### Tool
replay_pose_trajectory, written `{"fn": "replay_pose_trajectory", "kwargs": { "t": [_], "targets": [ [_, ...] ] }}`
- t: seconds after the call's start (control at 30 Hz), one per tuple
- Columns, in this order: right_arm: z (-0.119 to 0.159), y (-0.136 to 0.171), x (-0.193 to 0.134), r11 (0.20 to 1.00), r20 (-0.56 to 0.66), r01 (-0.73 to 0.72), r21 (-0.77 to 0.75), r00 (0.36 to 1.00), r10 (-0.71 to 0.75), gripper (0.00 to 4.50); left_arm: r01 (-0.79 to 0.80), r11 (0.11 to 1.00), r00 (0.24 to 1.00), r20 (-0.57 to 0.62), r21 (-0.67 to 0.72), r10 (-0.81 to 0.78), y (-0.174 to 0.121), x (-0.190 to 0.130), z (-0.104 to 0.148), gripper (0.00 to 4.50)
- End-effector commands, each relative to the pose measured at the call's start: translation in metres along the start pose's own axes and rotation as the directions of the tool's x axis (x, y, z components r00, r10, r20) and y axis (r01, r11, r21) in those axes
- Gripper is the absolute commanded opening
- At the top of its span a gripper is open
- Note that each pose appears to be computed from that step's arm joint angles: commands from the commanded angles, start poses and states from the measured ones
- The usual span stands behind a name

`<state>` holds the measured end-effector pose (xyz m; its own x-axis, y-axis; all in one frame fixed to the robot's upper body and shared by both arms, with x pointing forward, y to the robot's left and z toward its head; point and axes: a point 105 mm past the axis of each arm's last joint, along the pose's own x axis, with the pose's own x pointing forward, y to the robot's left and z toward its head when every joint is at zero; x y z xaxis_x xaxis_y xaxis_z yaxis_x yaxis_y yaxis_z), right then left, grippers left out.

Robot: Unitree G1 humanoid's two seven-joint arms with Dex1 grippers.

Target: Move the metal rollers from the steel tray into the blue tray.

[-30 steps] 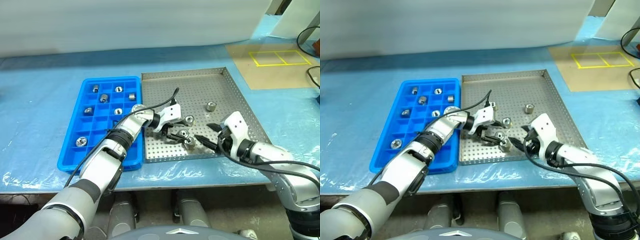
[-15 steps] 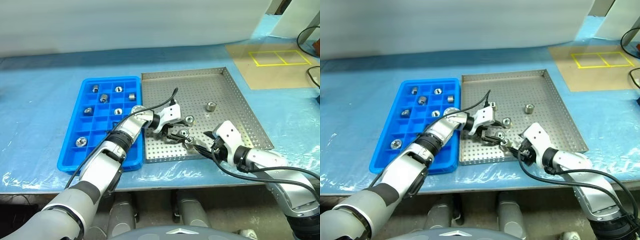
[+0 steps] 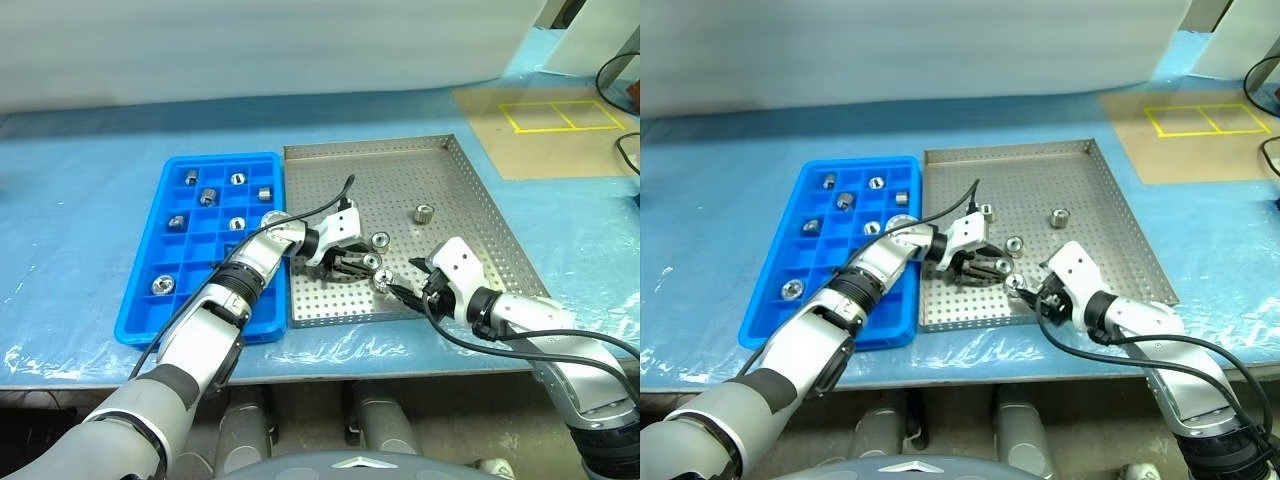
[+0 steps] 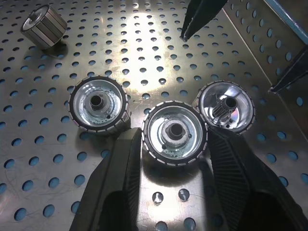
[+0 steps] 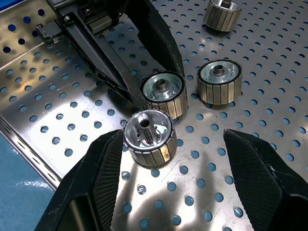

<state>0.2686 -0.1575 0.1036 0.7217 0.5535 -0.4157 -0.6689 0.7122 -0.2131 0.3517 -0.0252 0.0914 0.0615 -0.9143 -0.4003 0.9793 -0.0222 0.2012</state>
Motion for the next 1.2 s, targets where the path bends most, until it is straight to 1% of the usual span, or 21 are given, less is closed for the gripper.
{"fn": "replay_pose_trajectory", "kwargs": {
  "t": [0.03,0.13,0.3,0.4,0.53,0.6,0.87,1.07,1.2],
  "targets": [
    [0.009,-0.001,-0.001,1.000,0.037,0.011,-0.023,0.999,-0.010,3.37,-0.006,1.000,1.000,-0.013,0.016,0.006,0.002,0.000,0.001,1.78],
    [0.008,-0.002,-0.001,1.000,0.033,0.012,-0.027,0.999,-0.011,3.37,0.012,1.000,1.000,-0.005,0.009,-0.012,-0.001,0.000,0.002,1.78],
    [0.012,-0.001,-0.001,1.000,0.051,0.003,-0.016,0.999,-0.002,3.37,-0.035,0.999,0.999,0.004,0.009,0.035,0.006,-0.001,0.004,1.78],
    [0.014,0.005,-0.003,0.999,0.058,-0.040,-0.009,0.998,0.040,3.37,-0.054,0.999,0.998,0.020,0.002,0.054,0.009,-0.002,0.007,1.78],
    [0.006,0.018,-0.006,0.993,0.023,-0.117,0.000,0.993,0.117,3.37,-0.071,0.997,0.997,0.025,-0.024,0.071,0.012,-0.003,0.009,1.78],
    [0.004,0.021,-0.008,0.991,0.010,-0.132,-0.002,0.991,0.132,3.37,-0.067,0.997,0.997,0.029,-0.029,0.068,0.011,-0.004,0.009,1.78],
    [0.003,0.015,-0.005,0.993,0.000,-0.117,-0.018,0.993,0.117,3.37,-0.089,0.994,0.996,0.026,-0.057,0.090,0.014,-0.006,0.005,1.78],
    [0.011,0.010,0.002,0.995,0.029,-0.096,-0.033,0.995,0.097,3.37,-0.148,0.986,0.987,0.050,-0.078,0.152,0.023,-0.007,0.012,1.78],
    [0.018,0.002,0.011,0.998,0.065,-0.052,-0.040,0.996,0.055,3.37,-0.182,0.978,0.980,0.061,-0.101,0.189,0.028,-0.006,0.015,1.78]
  ]
}}
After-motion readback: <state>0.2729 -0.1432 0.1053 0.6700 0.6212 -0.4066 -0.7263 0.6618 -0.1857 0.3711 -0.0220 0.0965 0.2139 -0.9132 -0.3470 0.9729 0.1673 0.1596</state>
